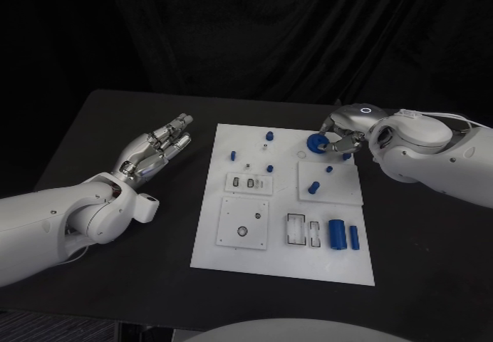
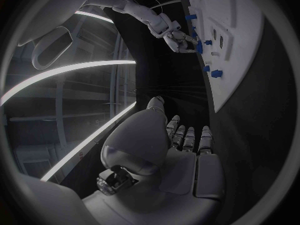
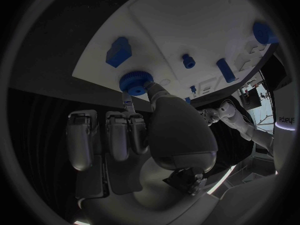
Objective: Assemble the parts on the task board
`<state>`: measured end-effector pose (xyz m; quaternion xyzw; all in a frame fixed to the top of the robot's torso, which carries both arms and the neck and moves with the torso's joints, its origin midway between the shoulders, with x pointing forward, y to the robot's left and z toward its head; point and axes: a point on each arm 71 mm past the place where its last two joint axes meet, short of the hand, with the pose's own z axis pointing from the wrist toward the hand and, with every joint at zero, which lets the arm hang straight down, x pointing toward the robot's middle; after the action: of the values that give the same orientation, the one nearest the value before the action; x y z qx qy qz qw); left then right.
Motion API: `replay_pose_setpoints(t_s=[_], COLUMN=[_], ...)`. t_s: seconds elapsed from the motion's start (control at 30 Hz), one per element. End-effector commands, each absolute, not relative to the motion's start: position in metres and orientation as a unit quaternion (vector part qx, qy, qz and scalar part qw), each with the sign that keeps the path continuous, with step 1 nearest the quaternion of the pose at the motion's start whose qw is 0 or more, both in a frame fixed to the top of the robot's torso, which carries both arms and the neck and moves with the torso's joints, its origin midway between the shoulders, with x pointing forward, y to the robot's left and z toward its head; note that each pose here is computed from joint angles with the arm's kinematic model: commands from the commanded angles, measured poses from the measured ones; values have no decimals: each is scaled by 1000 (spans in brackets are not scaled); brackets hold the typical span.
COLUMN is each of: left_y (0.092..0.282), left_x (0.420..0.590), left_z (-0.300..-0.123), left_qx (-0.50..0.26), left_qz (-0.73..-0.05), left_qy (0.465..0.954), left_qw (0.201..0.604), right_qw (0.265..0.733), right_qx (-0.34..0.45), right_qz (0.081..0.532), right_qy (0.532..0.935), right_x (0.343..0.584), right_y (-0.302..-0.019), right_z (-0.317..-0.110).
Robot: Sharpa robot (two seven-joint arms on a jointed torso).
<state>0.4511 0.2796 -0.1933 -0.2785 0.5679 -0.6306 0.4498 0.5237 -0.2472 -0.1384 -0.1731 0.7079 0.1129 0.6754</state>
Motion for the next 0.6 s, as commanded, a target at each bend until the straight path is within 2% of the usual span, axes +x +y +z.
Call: replay_pose_setpoints(t_s=[0.03, 0.3, 0.6], left_y=[279, 281, 282], left_x=[447, 446, 446], left_z=[-180, -180, -180], left_qx=[-235, -236, -237], left_qz=[-685, -683, -682], left_qy=[506, 507, 508], left_qw=[468, 469, 469], right_qw=[672, 686, 702], right_qx=[-175, -171, -180], right_qz=[113, 126, 146], right_qy=[711, 696, 674], right_x=[522, 515, 507], right_y=[-249, -249, -234], right_z=[-145, -140, -114])
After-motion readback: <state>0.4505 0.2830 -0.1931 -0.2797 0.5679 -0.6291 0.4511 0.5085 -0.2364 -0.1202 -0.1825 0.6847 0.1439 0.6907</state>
